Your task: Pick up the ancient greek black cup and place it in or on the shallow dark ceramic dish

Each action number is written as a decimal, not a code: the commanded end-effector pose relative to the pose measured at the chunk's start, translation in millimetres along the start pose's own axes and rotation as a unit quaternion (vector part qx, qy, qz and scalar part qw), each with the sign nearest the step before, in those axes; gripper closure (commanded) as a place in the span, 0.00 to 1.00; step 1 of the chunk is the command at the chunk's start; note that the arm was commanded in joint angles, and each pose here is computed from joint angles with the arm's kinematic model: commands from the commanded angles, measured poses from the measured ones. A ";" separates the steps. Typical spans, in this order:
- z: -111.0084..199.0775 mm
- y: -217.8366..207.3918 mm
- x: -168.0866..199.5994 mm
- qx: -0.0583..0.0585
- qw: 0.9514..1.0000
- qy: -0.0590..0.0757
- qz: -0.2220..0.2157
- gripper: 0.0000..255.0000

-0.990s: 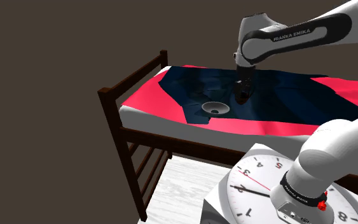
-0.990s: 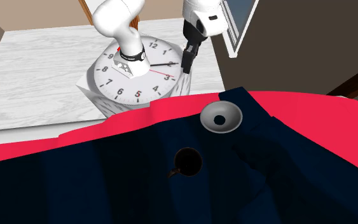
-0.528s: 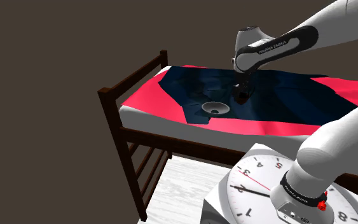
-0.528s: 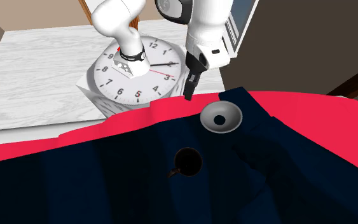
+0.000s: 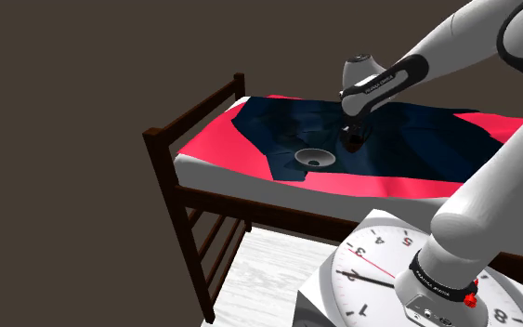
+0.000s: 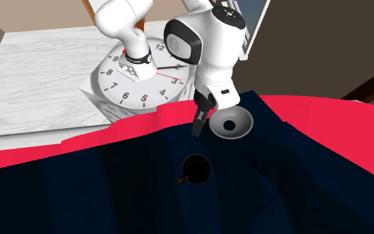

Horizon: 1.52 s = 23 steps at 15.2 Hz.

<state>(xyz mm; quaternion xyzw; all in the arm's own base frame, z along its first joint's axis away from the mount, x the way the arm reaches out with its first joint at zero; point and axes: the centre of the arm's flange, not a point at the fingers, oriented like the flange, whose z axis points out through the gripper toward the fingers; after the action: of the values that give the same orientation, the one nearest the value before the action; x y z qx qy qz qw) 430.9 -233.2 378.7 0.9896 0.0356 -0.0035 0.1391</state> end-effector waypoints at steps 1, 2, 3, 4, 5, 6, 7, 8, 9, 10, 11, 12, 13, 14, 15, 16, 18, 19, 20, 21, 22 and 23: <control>15.6 18.9 11.3 -0.013 1.000 0.002 0.001 0.00; 23.1 27.1 15.5 -0.019 1.000 0.003 0.002 0.00; 30.3 35.3 19.7 -0.025 1.000 0.004 0.002 0.00; 37.5 43.6 23.9 -0.031 0.999 0.005 0.003 0.00; 44.1 51.4 27.7 -0.037 0.999 0.006 0.004 0.00; 49.3 51.8 27.8 -0.037 0.999 0.006 0.004 0.00; 54.6 52.1 27.8 -0.037 0.999 0.006 0.004 0.00; 59.9 52.5 27.9 -0.037 0.999 0.006 0.004 0.00; 65.1 52.9 28.0 -0.037 0.999 0.006 0.004 0.00; 70.4 53.3 28.0 -0.037 0.999 0.006 0.004 0.00; 75.7 53.7 28.1 -0.037 0.999 0.006 0.004 0.00; 80.9 54.1 28.2 -0.037 0.999 0.006 0.004 0.00; 84.0 54.3 28.2 -0.037 0.999 0.006 0.004 0.00; 84.0 54.3 28.2 -0.037 0.999 0.006 0.004 0.00; 84.0 54.3 28.2 -0.037 0.999 0.006 0.004 0.00; 84.0 54.3 28.2 -0.037 0.999 0.006 0.004 0.00; 84.0 54.3 28.2 -0.037 0.999 0.006 0.004 0.00; 84.0 54.3 28.2 -0.037 0.999 0.006 0.004 0.00; 83.9 54.3 28.2 -0.037 0.999 0.006 0.004 0.00; 83.9 54.3 28.2 -0.037 0.999 0.006 0.004 0.00; 83.9 54.3 28.2 -0.037 0.999 0.006 0.004 1.00; 83.9 54.3 28.2 -0.037 0.999 0.006 0.004 1.00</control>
<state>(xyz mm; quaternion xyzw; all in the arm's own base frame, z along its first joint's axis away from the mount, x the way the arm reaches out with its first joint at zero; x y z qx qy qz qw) 463.2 -306.4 312.5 0.9839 0.0328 0.0043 0.1754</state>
